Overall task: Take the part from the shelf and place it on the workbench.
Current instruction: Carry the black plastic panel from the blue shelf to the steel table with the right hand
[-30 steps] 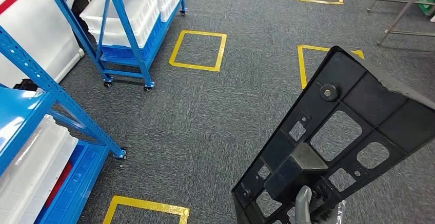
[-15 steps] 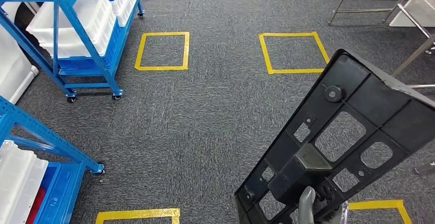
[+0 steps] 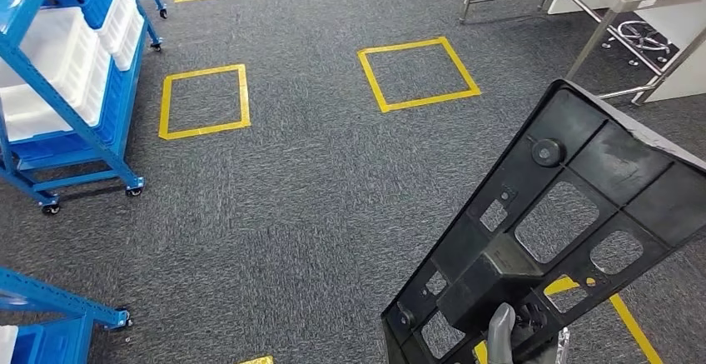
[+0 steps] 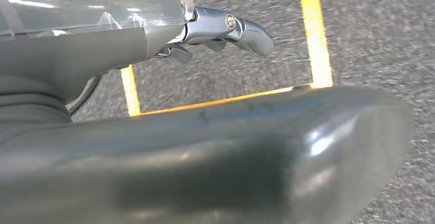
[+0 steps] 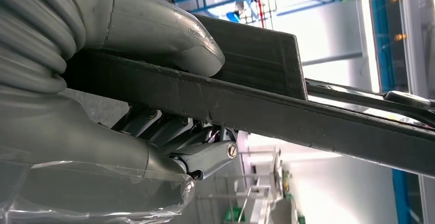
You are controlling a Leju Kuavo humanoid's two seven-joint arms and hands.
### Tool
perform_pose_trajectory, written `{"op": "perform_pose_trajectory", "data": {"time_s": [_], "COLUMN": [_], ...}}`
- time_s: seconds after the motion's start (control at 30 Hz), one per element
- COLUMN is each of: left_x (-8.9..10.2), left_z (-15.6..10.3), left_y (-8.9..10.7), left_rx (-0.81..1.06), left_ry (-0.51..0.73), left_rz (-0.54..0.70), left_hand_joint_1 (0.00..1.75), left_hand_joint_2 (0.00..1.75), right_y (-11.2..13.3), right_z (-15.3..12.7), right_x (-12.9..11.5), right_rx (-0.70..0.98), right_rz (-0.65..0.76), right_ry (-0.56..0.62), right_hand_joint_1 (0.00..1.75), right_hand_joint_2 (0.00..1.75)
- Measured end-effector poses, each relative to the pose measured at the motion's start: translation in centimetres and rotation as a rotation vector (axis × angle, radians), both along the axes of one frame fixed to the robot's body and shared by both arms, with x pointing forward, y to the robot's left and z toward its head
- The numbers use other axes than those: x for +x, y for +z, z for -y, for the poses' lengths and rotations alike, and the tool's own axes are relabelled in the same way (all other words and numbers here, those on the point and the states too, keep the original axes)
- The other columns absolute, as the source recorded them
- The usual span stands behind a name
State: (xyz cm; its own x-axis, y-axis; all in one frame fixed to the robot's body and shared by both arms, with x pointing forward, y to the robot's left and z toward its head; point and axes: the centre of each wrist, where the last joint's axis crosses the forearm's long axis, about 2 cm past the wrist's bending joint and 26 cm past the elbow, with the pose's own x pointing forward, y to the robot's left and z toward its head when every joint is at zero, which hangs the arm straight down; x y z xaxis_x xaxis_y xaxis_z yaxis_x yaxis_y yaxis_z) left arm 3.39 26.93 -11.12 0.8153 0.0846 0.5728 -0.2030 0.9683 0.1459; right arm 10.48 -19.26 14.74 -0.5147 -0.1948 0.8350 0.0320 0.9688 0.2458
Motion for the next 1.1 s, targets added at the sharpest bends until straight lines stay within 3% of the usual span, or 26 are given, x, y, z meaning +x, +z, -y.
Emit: {"op": "perform_pose_trajectory", "data": {"time_s": [1.1], "left_x": [-0.7], "left_z": [0.0], "left_y": [-0.1], "left_rx": [-0.003], "left_ry": [0.086], "left_rz": [-0.005], "left_hand_joint_1": [0.0], "left_hand_joint_2": [0.0], "right_y": [-1.2], "right_z": [-0.6], "right_x": [0.5], "right_rx": [0.001], "right_rz": [0.009], "right_ry": [0.061], "right_hand_joint_1": [1.75], "right_hand_joint_2": [1.75]}}
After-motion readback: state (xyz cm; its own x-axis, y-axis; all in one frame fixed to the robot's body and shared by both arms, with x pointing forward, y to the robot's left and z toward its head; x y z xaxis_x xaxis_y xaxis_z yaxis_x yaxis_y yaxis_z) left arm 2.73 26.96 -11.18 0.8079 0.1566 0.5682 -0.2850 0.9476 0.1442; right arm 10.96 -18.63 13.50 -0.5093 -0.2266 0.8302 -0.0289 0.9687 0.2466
